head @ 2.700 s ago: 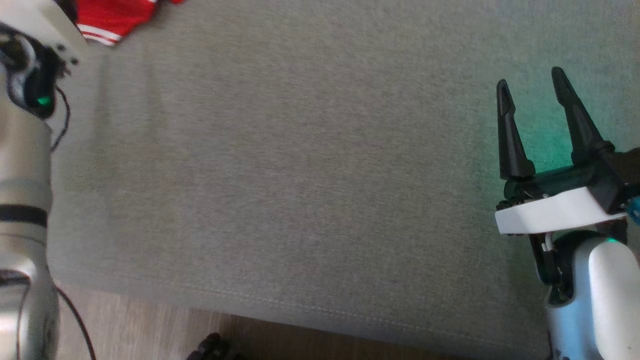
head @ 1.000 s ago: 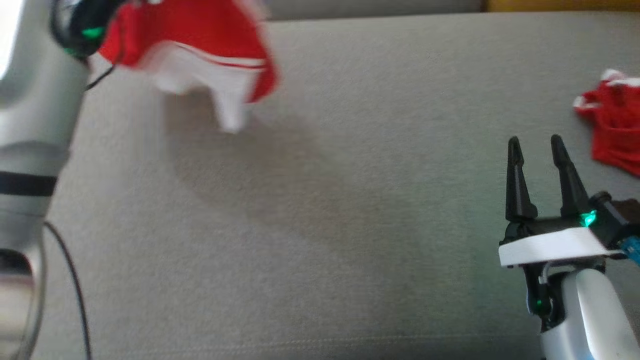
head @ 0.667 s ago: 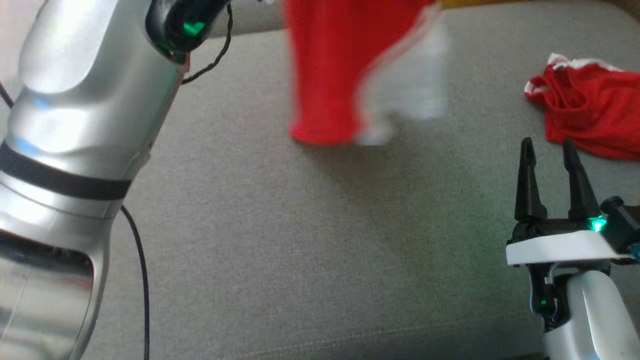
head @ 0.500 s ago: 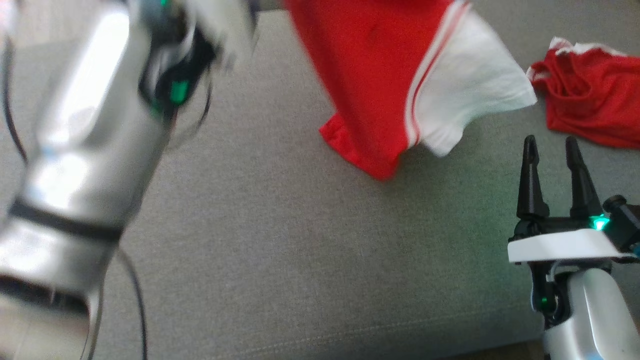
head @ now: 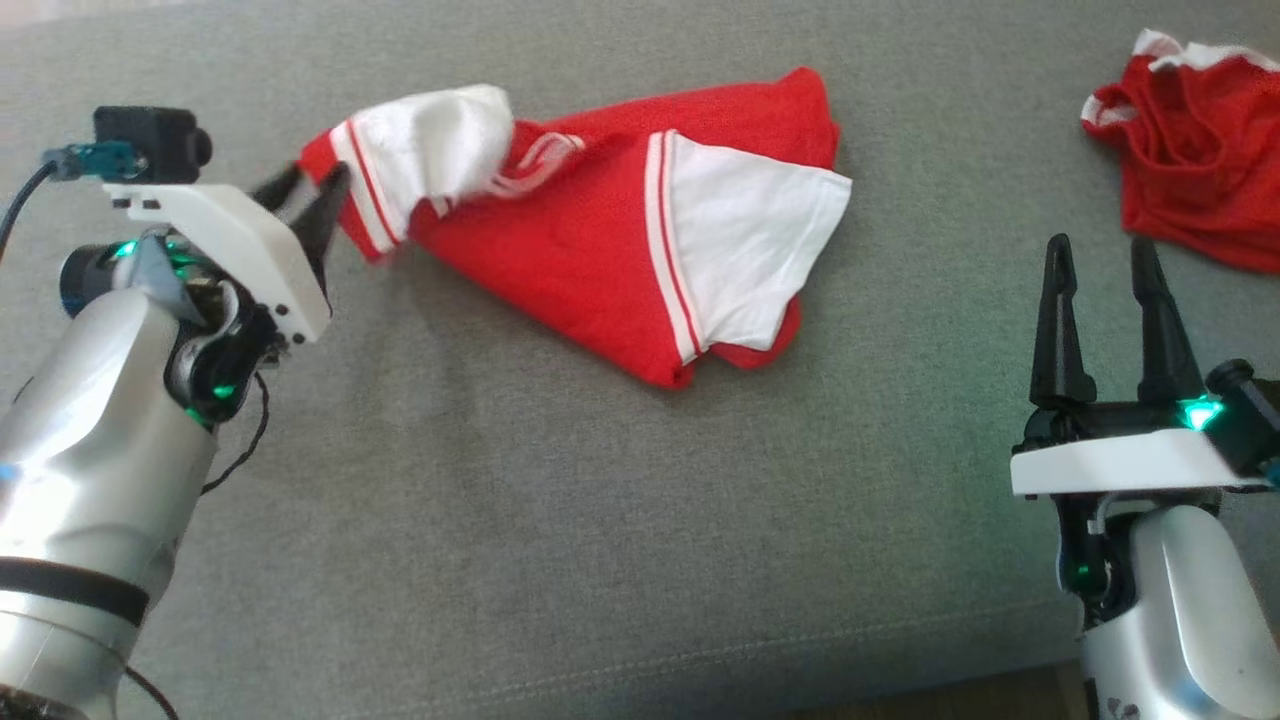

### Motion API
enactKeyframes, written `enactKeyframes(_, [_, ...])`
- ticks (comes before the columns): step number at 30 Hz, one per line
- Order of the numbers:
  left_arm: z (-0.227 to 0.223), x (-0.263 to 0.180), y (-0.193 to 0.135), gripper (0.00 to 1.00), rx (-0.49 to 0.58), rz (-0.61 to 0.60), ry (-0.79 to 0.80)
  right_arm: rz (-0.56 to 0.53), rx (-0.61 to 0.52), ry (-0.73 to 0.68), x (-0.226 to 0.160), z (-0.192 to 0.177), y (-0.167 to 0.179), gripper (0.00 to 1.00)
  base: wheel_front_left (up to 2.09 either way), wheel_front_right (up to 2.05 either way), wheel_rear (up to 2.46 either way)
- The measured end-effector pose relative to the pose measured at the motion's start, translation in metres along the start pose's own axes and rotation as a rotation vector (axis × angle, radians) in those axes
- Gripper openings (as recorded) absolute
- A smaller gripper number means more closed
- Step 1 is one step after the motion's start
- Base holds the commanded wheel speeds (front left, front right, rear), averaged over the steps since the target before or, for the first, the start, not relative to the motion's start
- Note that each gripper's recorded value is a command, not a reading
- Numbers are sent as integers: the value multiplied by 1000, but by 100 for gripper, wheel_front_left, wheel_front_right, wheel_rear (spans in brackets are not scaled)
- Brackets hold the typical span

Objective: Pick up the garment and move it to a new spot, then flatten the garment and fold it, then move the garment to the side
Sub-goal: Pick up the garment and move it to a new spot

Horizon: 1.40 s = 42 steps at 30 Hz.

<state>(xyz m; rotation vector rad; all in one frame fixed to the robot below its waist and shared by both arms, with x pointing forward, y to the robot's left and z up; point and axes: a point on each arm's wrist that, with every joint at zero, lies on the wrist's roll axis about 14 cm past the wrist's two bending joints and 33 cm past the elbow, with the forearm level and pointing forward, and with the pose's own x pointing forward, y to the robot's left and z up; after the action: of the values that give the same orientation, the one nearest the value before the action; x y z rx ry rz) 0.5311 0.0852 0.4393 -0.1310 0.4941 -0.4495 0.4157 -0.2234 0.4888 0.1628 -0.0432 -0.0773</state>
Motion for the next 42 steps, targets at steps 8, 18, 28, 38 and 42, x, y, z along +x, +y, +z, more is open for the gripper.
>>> enactKeyframes(8, [46,-29,5,100,78,33,-238,65,-10,-36,2,14,22,100,0,0,0])
enactKeyframes(18, [72,-112,7,100,87,163,-529,162,-24,-57,-8,31,56,100,0,0,0])
enactKeyframes(28, [25,-196,12,100,11,334,-592,240,-6,-36,-22,26,84,100,0,0,0])
enactKeyframes(38, [-25,-242,-6,100,-54,432,-576,263,30,26,-42,3,91,100,0,0,0])
enactKeyframes(42, [-43,-241,-13,100,-25,436,-534,247,44,53,-50,-8,85,100,0,0,0])
